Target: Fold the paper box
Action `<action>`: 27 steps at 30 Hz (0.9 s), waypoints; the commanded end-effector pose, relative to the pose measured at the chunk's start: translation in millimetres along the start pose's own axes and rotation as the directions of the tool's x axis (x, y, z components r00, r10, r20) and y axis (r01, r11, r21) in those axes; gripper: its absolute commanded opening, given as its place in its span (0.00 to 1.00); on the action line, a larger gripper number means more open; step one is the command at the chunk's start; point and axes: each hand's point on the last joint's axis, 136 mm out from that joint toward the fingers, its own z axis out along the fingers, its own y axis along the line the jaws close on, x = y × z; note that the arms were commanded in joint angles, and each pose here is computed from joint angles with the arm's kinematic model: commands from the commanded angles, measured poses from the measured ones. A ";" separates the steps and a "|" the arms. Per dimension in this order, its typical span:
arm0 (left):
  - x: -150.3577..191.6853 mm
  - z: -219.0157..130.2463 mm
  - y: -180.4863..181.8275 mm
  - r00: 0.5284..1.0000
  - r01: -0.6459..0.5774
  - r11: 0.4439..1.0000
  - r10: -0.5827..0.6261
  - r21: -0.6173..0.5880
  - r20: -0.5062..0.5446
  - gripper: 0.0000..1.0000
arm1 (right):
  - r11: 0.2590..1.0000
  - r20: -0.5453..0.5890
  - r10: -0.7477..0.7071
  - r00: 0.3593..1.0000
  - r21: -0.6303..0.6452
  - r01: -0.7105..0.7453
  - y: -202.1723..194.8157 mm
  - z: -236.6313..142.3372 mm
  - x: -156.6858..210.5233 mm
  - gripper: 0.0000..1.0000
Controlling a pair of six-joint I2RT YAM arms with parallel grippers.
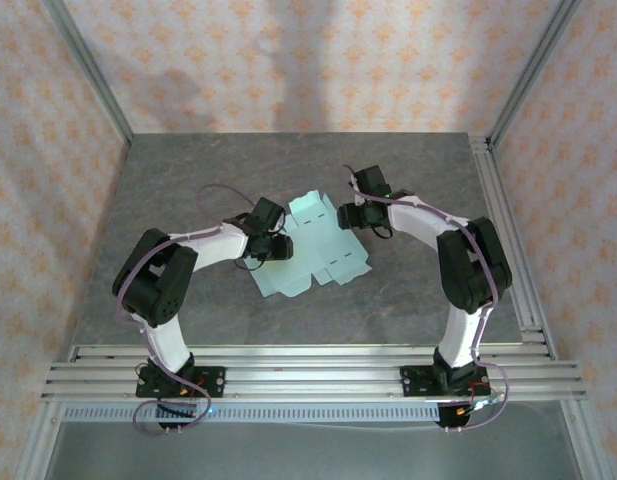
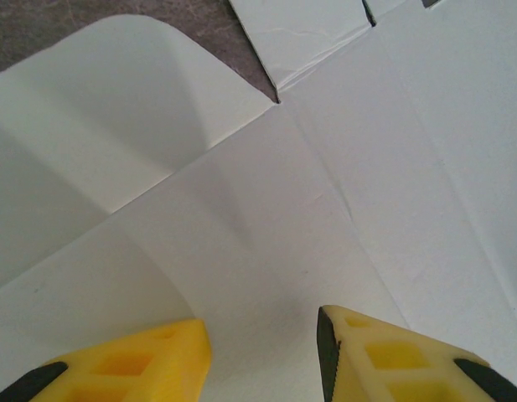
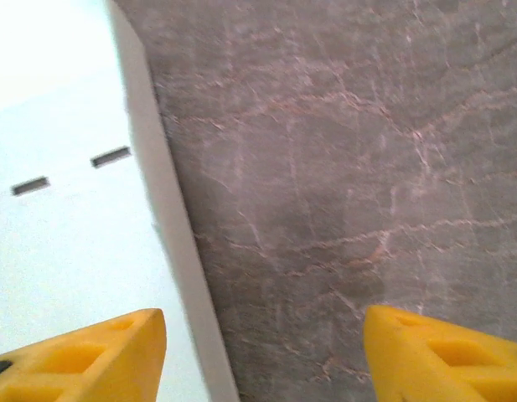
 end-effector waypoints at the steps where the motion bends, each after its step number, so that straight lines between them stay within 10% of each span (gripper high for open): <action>1: 42.1 14.2 29.4 0.991 -0.004 0.994 -0.010 -0.106 -0.130 0.43 | 0.998 0.028 -0.025 0.999 -0.063 0.027 12.6 -3.7 -6.9 0.67; 6: 43.0 14.8 29.8 0.991 -0.004 0.994 -0.010 -0.106 -0.134 0.43 | 0.997 -0.010 -0.038 0.999 -0.069 0.037 12.0 11.3 1.6 0.66; 17: 40.4 14.4 27.6 0.991 -0.005 0.995 -0.008 -0.102 -0.132 0.43 | 0.994 -0.100 -0.095 0.990 -0.069 0.089 9.6 28.1 20.8 0.25; 27: 40.9 15.4 27.8 0.991 -0.002 0.995 -0.012 -0.102 -0.135 0.43 | 0.990 -0.071 -0.114 0.991 -0.094 0.107 13.0 21.7 21.7 0.17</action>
